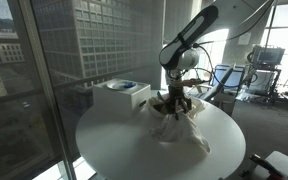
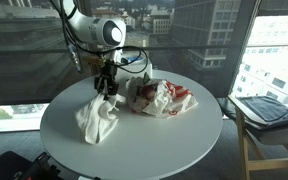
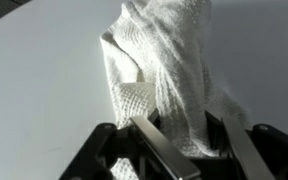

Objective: Place the towel over the torch then lift the towel and torch twice.

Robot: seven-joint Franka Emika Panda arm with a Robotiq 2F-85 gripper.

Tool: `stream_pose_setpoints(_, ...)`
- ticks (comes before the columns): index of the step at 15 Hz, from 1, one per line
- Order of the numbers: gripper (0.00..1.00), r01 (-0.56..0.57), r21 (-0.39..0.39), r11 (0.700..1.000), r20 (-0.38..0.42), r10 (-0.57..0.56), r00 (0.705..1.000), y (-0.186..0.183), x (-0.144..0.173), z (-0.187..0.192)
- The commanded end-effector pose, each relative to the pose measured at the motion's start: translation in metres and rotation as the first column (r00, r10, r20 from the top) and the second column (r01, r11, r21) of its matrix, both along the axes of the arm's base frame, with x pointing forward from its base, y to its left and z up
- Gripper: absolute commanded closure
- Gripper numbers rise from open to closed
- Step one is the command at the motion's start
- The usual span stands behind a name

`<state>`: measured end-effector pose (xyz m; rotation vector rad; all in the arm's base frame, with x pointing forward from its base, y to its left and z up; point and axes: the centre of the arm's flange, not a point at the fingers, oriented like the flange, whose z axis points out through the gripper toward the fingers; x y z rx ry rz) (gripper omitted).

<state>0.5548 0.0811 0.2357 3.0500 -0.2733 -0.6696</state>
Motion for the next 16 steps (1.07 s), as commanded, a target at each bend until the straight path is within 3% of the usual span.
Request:
stream_pose_setpoints(1, 0.83, 0.021, -0.032, 0.999, 0.011, -0.02, 1.0, 0.007, -0.036, 0.071)
stream_pose_setpoints(6, 0.82, 0.05, -0.049, 0.998, 0.177, -0.04, 0.983, 0.012, -0.082, 0.162)
stream_pose_setpoints(11, 0.82, 0.102, -0.048, 0.994, 0.365, -0.078, 0.928, 0.032, -0.14, 0.246)
stream_pose_setpoints(16, 0.81, 0.097, -0.077, 0.992, 0.466, -0.05, 0.883, 0.048, -0.177, 0.282)
